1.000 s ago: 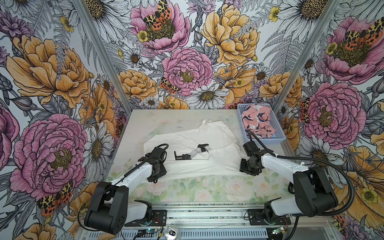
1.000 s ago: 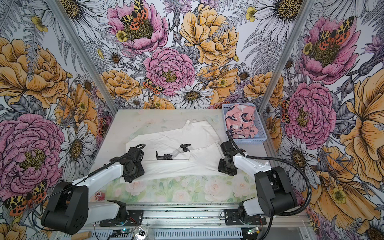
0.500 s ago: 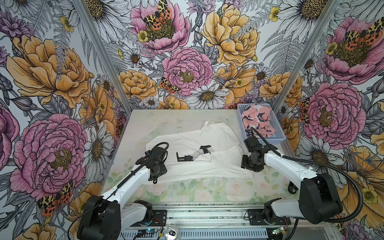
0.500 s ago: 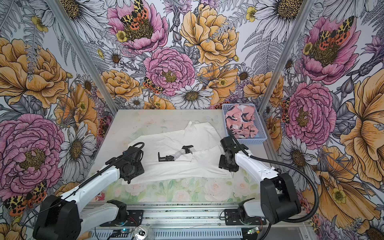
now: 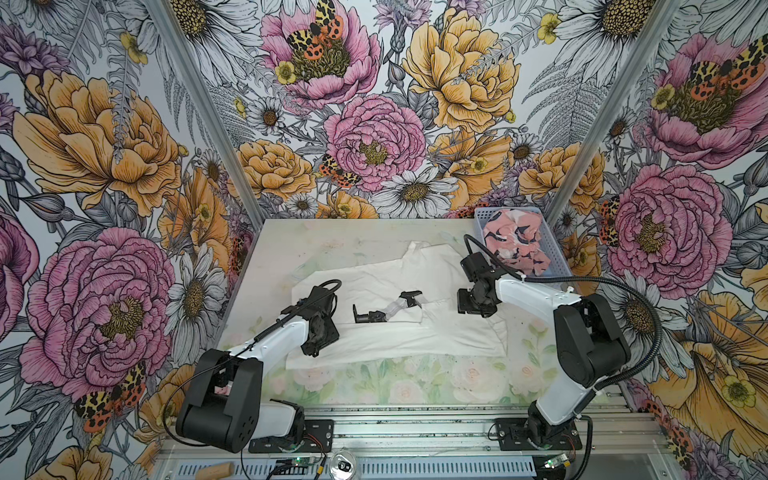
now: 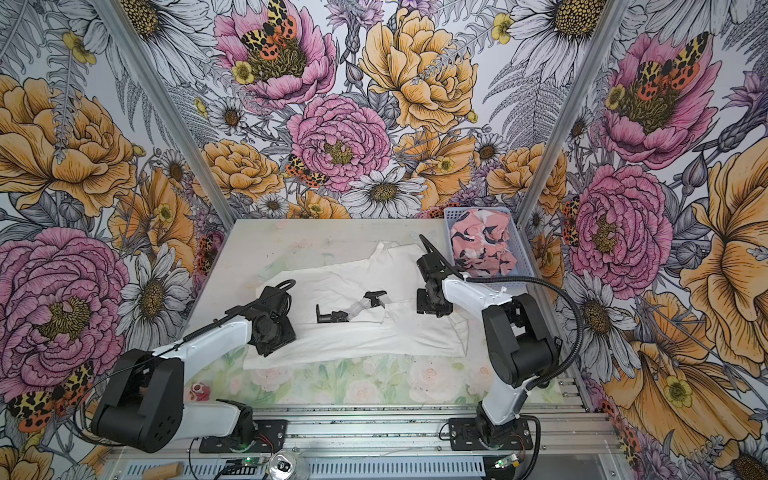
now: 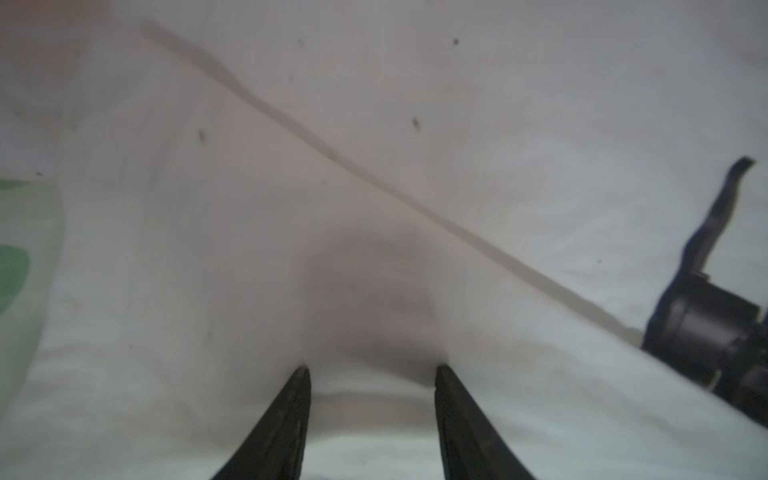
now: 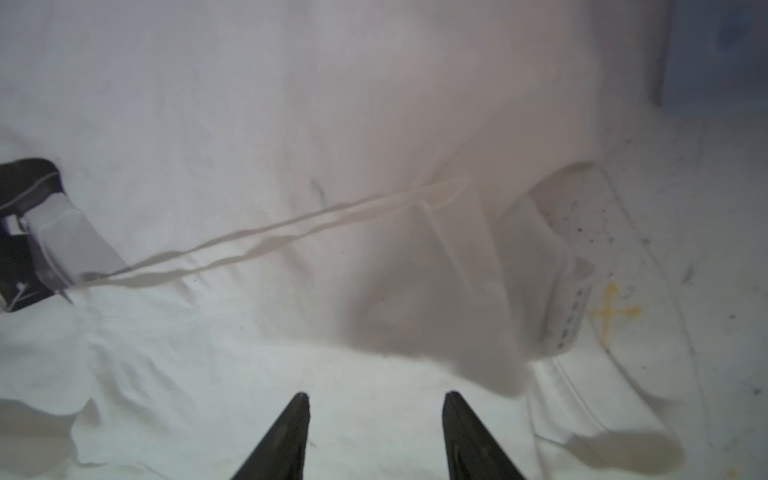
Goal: Fold and stack the mixed laundry pile
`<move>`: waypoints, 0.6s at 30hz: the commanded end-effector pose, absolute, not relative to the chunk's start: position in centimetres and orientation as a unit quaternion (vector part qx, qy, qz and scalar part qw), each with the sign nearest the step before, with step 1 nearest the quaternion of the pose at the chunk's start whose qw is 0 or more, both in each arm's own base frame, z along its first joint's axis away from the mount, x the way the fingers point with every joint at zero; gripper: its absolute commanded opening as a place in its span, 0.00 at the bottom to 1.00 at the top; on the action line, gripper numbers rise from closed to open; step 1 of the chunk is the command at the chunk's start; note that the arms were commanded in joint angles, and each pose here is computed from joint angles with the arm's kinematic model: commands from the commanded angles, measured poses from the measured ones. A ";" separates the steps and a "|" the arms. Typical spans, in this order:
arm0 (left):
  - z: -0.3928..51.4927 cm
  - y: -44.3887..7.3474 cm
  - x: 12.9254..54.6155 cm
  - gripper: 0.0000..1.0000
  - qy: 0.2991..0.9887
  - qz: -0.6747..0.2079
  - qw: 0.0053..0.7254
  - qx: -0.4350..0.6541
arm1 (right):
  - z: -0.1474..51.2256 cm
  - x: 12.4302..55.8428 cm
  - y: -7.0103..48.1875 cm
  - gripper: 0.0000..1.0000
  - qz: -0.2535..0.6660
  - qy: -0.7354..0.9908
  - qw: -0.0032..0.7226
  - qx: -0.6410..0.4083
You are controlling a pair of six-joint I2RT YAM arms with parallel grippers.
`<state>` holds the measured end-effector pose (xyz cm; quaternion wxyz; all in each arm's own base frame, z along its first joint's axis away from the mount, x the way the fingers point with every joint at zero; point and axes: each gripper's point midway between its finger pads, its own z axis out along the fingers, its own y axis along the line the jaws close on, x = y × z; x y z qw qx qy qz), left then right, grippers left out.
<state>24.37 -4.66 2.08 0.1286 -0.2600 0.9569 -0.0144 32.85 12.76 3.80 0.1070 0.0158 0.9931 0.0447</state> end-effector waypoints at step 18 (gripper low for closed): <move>-0.3 -6.4 16.5 0.48 0.957 -0.004 -0.002 -0.291 | 0.2 21.2 9.3 0.53 0.004 0.999 -0.019 0.047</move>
